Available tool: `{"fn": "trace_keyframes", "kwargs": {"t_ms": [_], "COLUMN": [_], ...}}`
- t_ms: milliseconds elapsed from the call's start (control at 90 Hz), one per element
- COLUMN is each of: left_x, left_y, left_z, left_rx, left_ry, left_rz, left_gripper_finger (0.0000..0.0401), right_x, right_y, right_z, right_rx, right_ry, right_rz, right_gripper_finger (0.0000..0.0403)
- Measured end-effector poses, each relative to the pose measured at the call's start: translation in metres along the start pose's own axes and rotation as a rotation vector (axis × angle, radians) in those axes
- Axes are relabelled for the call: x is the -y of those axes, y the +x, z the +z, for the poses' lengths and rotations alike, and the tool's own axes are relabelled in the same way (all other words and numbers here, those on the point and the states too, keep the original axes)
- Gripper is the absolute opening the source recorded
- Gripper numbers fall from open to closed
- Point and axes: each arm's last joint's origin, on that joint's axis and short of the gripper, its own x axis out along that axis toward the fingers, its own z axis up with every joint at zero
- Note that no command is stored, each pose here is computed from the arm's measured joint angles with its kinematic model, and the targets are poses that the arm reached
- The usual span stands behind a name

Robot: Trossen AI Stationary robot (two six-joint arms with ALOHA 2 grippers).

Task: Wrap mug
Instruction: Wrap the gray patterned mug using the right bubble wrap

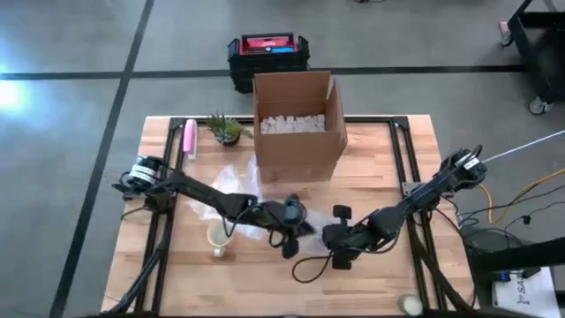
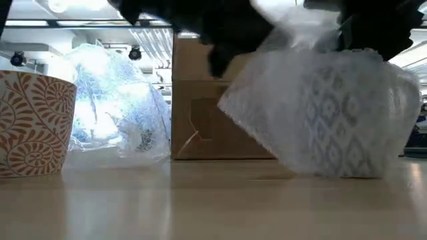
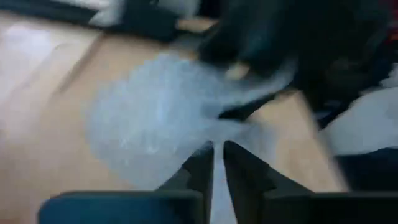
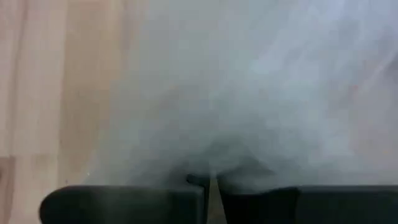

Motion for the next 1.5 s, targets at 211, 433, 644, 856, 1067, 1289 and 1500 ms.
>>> {"fn": "trace_keyframes", "kwargs": {"t_ms": [211, 433, 644, 856, 1067, 1289, 1500], "left_x": [0.002, 0.005, 0.004, 0.006, 0.010, 0.009, 0.019], "left_y": [0.049, 0.066, 0.067, 0.062, 0.050, 0.044, 0.018], "left_z": [-0.004, 0.006, 0.008, 0.009, 0.007, 0.010, 0.048], "left_rx": [-0.120, -0.203, -0.200, -0.221, -0.333, -0.362, -0.250], "left_ry": [0.025, 0.056, 0.053, 0.026, 0.020, 0.027, 0.024], "left_rz": [-0.022, 0.013, 0.019, 0.007, 0.003, 0.036, 0.008], "left_gripper_finger": [0.0007, 0.0002, 0.0001, 0.0003, 0.0001, 0.0001, 0.0002], "right_x": [0.001, 0.007, 0.006, 0.004, 0.001, 0.002, 0.006], "right_y": [-0.017, -0.068, -0.074, -0.026, -0.009, -0.008, -0.005], "right_z": [0.008, 0.027, 0.042, 0.017, 0.009, 0.009, -0.007], "right_rx": [-0.061, -0.203, -0.012, -0.138, -0.070, -0.058, -0.208], "right_ry": [-0.037, -0.071, -0.113, -0.091, -0.044, -0.034, -0.021], "right_rz": [0.011, 0.045, 0.003, 0.067, 0.122, 0.091, 0.049], "right_gripper_finger": [0.0007, 0.0007, 0.0007, 0.0007, 0.0007, 0.0007, 0.0007]}}
